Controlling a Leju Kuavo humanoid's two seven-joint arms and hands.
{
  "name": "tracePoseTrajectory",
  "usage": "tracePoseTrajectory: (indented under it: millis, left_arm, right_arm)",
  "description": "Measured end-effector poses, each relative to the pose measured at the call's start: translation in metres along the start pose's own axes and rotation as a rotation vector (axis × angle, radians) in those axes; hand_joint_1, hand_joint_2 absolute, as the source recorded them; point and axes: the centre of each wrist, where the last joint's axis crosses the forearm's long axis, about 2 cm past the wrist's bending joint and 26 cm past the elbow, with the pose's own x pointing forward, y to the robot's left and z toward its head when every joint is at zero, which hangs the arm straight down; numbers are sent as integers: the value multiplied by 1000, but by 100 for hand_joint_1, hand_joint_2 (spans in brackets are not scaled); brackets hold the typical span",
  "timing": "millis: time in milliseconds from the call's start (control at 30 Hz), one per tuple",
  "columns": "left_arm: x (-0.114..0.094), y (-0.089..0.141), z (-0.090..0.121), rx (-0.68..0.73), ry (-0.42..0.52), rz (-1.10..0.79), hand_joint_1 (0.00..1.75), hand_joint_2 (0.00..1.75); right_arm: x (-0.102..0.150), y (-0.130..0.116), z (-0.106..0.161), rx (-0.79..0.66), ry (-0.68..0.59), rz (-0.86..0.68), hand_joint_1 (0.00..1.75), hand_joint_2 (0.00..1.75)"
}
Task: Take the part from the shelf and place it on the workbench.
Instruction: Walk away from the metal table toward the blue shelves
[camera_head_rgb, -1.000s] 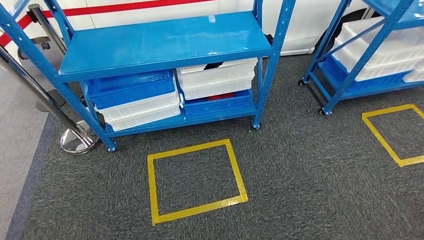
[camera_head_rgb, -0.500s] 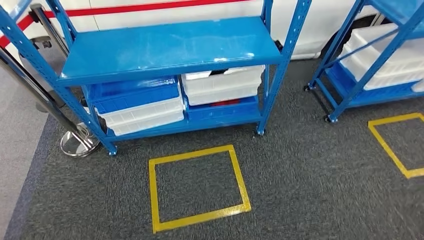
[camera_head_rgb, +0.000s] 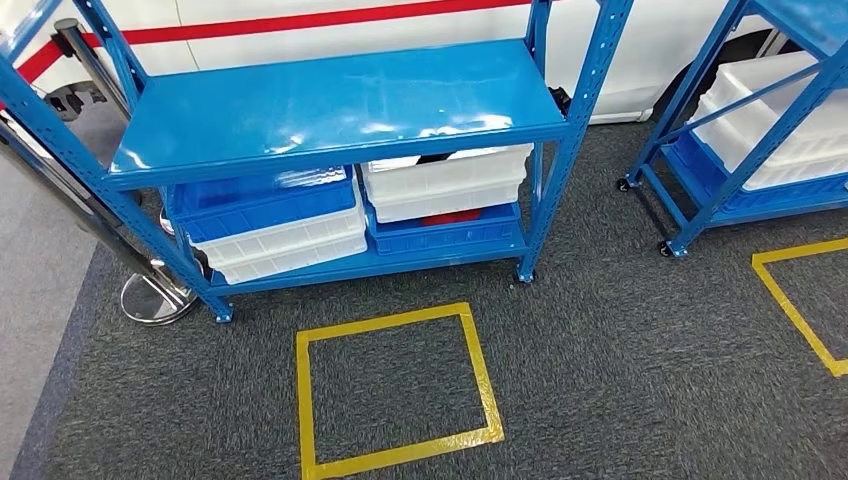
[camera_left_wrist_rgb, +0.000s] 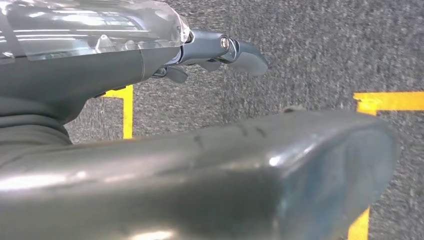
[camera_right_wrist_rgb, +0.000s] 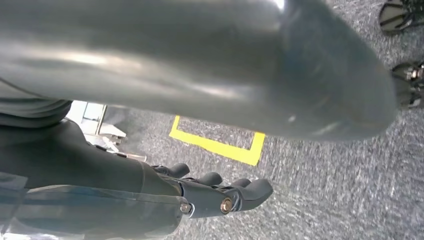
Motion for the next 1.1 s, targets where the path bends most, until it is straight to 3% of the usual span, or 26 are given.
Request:
tracePoseTrajectory:
  millis: [1100]
  left_arm:
    - [4,-4,-1,-8,4,-12,0,0]
  right_arm:
    - [4,-4,0,-9,8,47,0,0]
